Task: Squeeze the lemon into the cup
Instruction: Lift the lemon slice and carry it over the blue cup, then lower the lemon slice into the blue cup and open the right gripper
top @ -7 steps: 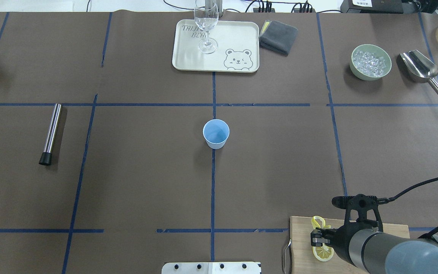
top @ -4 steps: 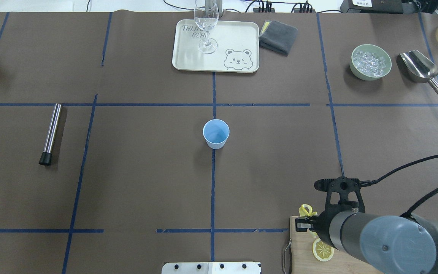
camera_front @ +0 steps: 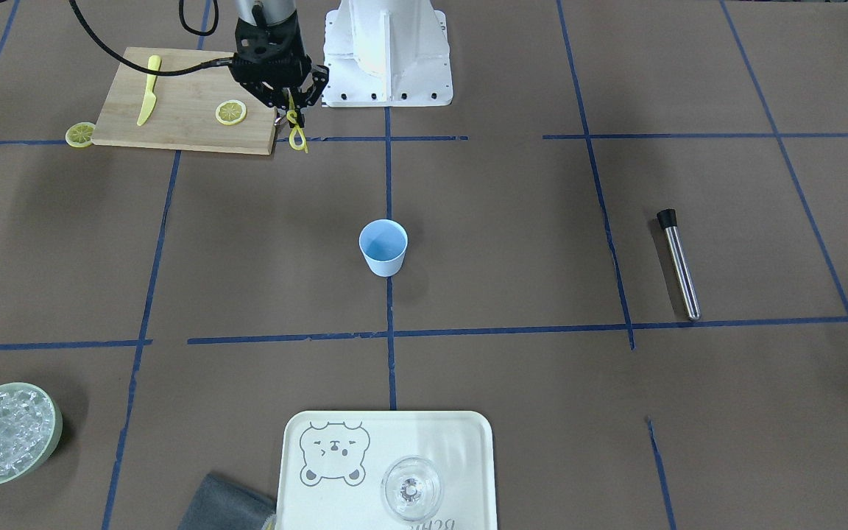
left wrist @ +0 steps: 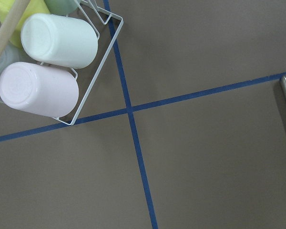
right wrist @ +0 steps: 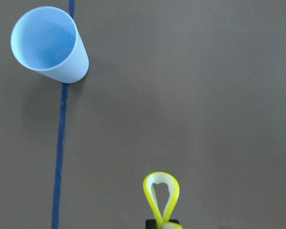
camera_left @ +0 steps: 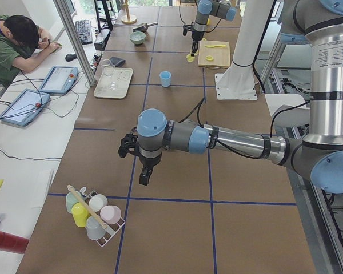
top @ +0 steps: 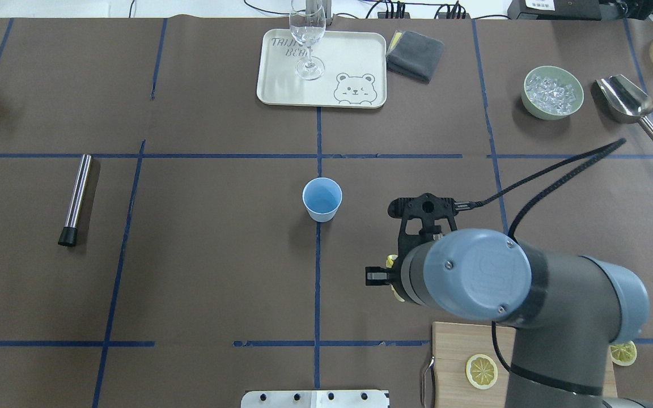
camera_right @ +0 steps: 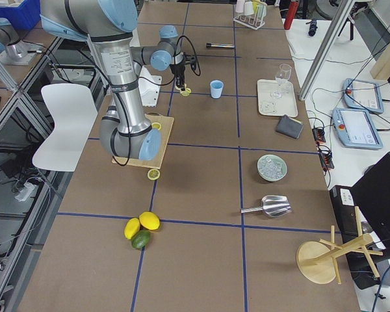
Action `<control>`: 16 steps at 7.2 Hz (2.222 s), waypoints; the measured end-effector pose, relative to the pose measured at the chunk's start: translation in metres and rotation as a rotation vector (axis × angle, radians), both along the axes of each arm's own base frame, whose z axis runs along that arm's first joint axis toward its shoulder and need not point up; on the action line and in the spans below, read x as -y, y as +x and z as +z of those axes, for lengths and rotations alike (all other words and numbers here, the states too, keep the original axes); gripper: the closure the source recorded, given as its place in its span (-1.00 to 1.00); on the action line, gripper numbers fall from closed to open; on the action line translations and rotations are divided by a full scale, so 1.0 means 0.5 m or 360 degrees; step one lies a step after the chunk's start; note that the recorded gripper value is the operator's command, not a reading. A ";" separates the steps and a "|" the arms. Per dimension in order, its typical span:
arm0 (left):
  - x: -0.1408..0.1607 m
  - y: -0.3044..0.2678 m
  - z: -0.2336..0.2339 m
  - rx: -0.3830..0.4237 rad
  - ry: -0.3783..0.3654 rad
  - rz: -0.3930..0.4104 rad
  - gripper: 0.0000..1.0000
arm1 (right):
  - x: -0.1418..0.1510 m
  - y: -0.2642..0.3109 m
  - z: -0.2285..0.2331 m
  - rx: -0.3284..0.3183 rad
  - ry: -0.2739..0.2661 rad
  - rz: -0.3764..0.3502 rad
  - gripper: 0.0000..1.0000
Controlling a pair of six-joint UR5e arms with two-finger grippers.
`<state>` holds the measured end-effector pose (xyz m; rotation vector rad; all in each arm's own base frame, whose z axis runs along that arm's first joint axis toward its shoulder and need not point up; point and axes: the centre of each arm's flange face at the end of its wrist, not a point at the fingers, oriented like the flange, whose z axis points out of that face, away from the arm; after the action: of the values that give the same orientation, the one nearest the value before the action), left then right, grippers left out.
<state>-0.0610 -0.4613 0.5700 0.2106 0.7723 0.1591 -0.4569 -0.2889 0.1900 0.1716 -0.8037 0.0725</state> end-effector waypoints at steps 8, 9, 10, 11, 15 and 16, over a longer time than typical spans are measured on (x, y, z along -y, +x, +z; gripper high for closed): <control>0.000 0.001 0.005 0.0000 -0.0009 0.0000 -1.00 | 0.344 -0.173 -0.170 -0.0131 -0.0013 0.0080 -0.55; 0.000 0.001 0.005 0.0000 -0.0010 0.0000 -1.00 | 0.344 -0.185 -0.162 -0.0131 -0.0015 0.0071 -0.96; 0.000 0.001 0.006 0.0000 -0.0011 0.0000 -1.00 | 0.341 -0.198 -0.157 -0.0119 -0.0009 0.0059 -0.98; 0.000 0.001 0.006 0.0000 -0.0012 0.0000 -1.00 | 0.338 -0.204 -0.156 -0.0111 -0.0004 0.0051 -0.99; 0.000 0.001 0.006 0.0000 -0.0011 0.0000 -1.00 | 0.331 -0.204 -0.161 -0.0090 -0.0007 0.0035 -0.99; 0.000 0.001 0.006 0.0000 -0.0011 0.0000 -1.00 | 0.330 -0.203 -0.162 -0.0084 -0.0011 0.0026 -0.99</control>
<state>-0.0605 -0.4612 0.5728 0.2043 0.7730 0.1564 -0.5586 -0.4538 0.1089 0.1728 -0.7492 0.0857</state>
